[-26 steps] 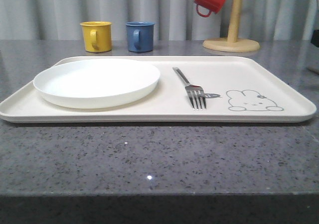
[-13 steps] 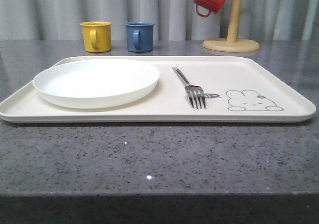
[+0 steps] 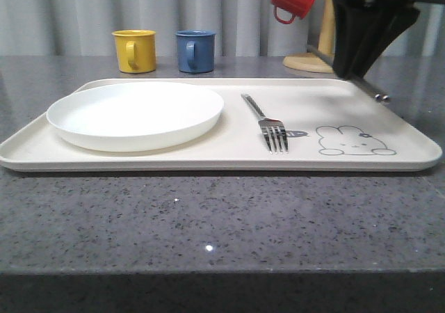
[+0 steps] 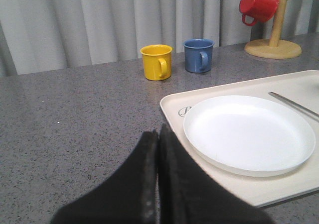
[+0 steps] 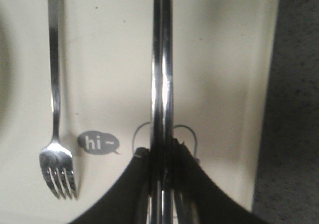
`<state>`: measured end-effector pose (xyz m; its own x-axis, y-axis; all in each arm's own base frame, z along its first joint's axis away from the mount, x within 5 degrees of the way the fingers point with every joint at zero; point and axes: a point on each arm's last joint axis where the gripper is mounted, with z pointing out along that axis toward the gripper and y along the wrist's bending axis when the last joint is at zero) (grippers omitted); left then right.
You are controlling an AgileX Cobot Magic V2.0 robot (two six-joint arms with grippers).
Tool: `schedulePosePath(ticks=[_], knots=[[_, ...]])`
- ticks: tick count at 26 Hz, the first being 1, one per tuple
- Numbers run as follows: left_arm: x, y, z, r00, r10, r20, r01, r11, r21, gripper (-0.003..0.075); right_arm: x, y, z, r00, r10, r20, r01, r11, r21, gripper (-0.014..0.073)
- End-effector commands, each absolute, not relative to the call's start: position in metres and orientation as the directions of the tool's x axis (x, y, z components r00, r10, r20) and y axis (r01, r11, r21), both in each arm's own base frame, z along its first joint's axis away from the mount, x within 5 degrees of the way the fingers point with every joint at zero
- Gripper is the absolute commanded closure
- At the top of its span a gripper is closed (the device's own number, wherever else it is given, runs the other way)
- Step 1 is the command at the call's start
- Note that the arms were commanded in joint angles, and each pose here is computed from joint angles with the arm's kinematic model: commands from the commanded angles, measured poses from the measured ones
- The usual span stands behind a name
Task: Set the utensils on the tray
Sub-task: 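Place the chopsticks on the tray beside the fork and release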
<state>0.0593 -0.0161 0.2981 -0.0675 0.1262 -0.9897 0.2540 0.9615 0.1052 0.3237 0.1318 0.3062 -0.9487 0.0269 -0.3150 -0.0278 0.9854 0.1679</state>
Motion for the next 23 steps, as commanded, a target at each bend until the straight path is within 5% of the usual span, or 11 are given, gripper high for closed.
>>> schedulePosePath(ticks=[1, 11, 18, 23], knots=[[0.059, -0.016, 0.314, 0.024, 0.082, -0.996, 0.239, 0.967, 0.085, 0.0738, 0.332, 0.136, 0.317, -0.921, 0.098, -0.378, 0.016, 0.976, 0.215, 0.062], [0.059, -0.016, 0.314, 0.024, 0.082, -0.996, 0.239, 0.967, 0.085, 0.0738, 0.344, 0.144, 0.291, -0.942, 0.12, -0.314, 0.044, 0.971, 0.237, 0.0599], [0.059, -0.016, 0.314, 0.024, 0.082, -0.996, 0.239, 0.967, 0.085, 0.0738, 0.342, 0.143, 0.293, -0.944, 0.118, -0.308, 0.046, 0.972, 0.232, 0.0299], [0.059, -0.016, 0.314, 0.024, 0.082, -0.996, 0.239, 0.967, 0.085, 0.0738, 0.337, 0.124, 0.315, -0.918, 0.113, -0.38, 0.04, 0.98, 0.196, 0.024]])
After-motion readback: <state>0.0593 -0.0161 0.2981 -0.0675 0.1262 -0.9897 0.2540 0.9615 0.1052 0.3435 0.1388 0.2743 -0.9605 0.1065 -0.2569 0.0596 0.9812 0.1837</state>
